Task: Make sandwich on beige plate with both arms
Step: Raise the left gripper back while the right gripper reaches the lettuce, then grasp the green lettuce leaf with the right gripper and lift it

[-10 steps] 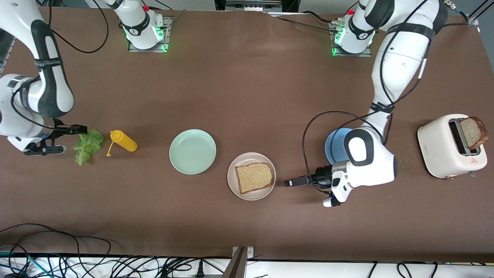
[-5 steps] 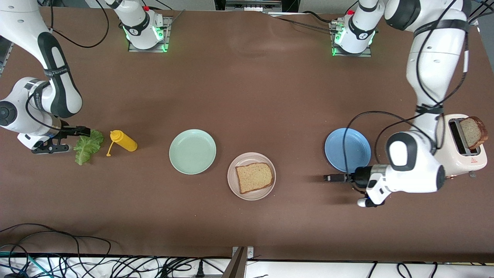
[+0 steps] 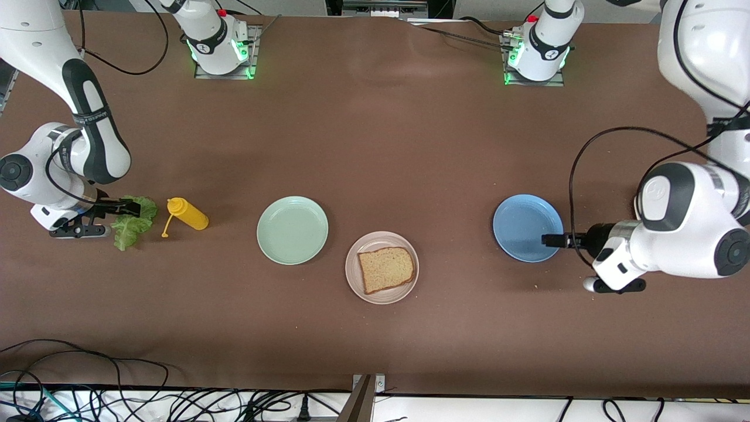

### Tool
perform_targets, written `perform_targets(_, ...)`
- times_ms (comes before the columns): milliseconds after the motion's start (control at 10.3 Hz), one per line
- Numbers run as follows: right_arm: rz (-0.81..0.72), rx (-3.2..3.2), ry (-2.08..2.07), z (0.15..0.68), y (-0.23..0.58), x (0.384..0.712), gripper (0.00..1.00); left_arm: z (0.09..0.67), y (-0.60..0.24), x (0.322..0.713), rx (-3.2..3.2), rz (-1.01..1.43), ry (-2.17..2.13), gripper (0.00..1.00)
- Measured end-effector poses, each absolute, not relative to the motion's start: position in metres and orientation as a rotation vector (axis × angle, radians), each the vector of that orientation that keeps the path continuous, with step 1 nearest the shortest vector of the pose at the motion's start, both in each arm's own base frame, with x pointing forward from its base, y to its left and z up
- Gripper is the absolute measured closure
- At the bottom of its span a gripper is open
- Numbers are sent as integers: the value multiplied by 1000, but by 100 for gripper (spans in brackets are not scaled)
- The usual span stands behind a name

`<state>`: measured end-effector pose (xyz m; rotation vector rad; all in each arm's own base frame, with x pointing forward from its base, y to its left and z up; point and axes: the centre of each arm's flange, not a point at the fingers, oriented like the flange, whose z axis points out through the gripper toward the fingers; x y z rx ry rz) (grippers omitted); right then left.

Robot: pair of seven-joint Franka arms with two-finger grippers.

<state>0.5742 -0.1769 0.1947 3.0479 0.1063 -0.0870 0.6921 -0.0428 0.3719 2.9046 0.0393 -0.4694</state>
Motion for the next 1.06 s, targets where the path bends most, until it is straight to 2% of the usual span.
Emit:
perform_targets(193,-100,3070,64,185,-177,572,1,400,-33,676,2998,-556,11,0)
perform_targets(290,-104,3075,55,182,-177,571,9,413,-26,668,3025,-598,14,0)
perform_targets(387,-106,3076,52,181,-177,571,12,427,-17,662,3045,-617,27,0)
perform_targets(483,-105,3078,49,181,-176,571,22,442,-5,656,3053,-610,52,0)
perform_targets(677,-101,3083,47,181,-174,572,56,476,10,639,3065,-576,92,0)
perform_targets(966,-94,3082,45,183,-175,573,88,525,5,602,3096,-503,92,0)
perform_targets(1063,-94,3082,44,183,-176,573,90,534,4,593,3105,-463,95,0)
